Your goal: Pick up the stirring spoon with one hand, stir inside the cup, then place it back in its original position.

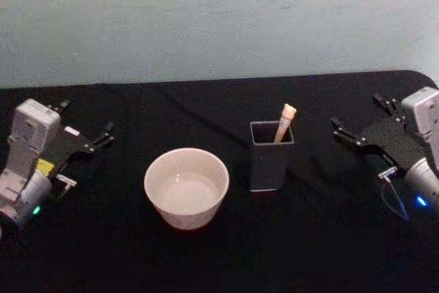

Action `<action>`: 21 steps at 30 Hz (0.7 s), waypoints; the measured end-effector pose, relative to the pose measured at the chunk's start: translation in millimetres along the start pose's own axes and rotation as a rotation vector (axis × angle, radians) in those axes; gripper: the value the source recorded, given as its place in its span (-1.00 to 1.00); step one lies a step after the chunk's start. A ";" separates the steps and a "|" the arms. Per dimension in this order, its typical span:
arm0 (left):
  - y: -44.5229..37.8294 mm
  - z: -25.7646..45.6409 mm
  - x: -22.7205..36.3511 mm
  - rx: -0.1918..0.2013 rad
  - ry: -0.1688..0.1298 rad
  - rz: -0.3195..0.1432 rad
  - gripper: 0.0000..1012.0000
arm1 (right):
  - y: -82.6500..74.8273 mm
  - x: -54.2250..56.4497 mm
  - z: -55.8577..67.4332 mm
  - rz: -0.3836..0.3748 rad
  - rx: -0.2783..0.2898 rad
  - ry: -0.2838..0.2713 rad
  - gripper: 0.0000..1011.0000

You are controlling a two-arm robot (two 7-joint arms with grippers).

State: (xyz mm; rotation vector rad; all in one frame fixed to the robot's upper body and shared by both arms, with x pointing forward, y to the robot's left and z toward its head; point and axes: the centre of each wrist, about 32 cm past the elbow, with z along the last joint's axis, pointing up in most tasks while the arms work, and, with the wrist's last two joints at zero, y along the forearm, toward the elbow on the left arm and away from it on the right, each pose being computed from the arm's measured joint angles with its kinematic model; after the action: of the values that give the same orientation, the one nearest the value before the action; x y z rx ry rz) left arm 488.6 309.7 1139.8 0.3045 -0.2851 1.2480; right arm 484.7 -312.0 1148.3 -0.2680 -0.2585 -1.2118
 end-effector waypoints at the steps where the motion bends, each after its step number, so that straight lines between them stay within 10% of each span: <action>1: 0.0 0.0 0.0 0.000 0.000 0.000 0.98 | -2.2 0.9 2.7 0.016 0.005 0.023 0.98; 21: 0.0 0.0 0.0 0.000 0.000 0.000 0.98 | -17.9 4.9 22.8 0.383 0.047 0.362 0.98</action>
State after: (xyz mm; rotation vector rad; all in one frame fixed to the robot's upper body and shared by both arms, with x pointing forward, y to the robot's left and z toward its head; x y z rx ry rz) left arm 488.6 309.7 1139.8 0.3044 -0.2851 1.2479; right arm 468.3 -314.5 1172.5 -0.0490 0.0786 -0.8534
